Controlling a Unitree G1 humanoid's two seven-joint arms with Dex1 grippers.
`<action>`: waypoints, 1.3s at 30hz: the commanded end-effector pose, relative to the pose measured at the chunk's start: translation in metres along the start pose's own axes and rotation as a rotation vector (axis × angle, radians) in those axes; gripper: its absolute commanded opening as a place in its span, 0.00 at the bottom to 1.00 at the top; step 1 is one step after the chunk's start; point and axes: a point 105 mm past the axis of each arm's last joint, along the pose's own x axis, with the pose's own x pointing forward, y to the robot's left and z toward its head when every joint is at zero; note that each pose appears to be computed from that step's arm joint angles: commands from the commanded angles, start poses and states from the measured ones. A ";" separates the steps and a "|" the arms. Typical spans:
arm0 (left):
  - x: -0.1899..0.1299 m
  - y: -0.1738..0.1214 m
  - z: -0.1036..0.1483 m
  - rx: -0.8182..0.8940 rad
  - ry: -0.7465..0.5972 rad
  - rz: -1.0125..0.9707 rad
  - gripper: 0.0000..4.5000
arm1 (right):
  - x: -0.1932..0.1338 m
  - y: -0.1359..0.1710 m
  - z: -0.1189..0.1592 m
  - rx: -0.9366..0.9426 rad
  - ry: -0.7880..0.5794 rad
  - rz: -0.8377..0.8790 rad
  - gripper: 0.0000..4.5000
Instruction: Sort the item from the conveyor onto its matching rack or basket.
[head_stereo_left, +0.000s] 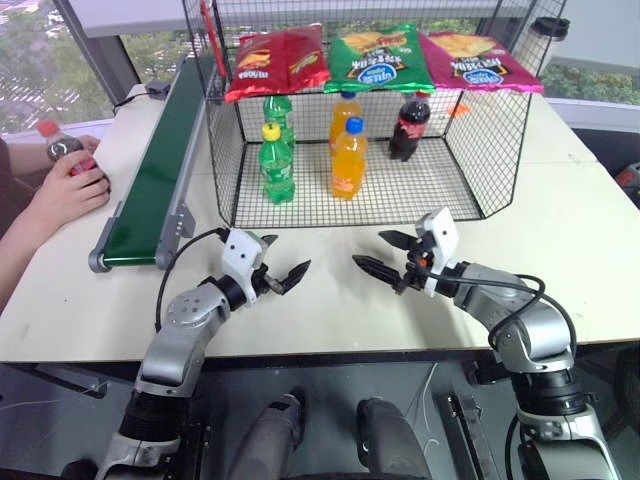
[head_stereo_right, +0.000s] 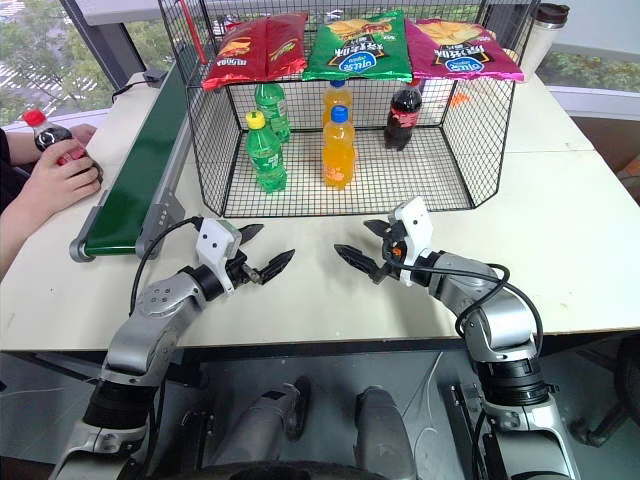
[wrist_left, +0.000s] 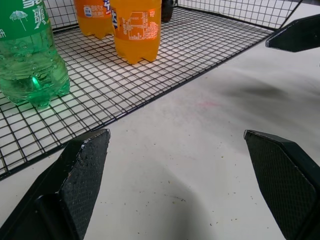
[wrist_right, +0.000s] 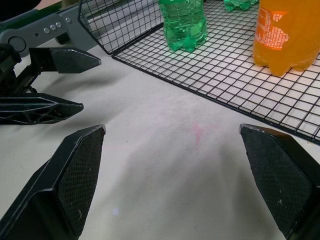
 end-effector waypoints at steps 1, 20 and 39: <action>0.000 -0.001 0.009 0.023 -0.035 -0.001 1.00 | 0.000 0.005 0.016 -0.045 -0.043 0.023 0.99; -0.001 0.003 0.007 0.010 -0.030 0.017 1.00 | 0.001 0.004 0.015 -0.036 -0.047 0.019 0.99; -0.020 0.045 0.066 -0.033 -0.262 0.301 1.00 | 0.005 0.023 0.050 -0.017 -0.187 0.126 0.99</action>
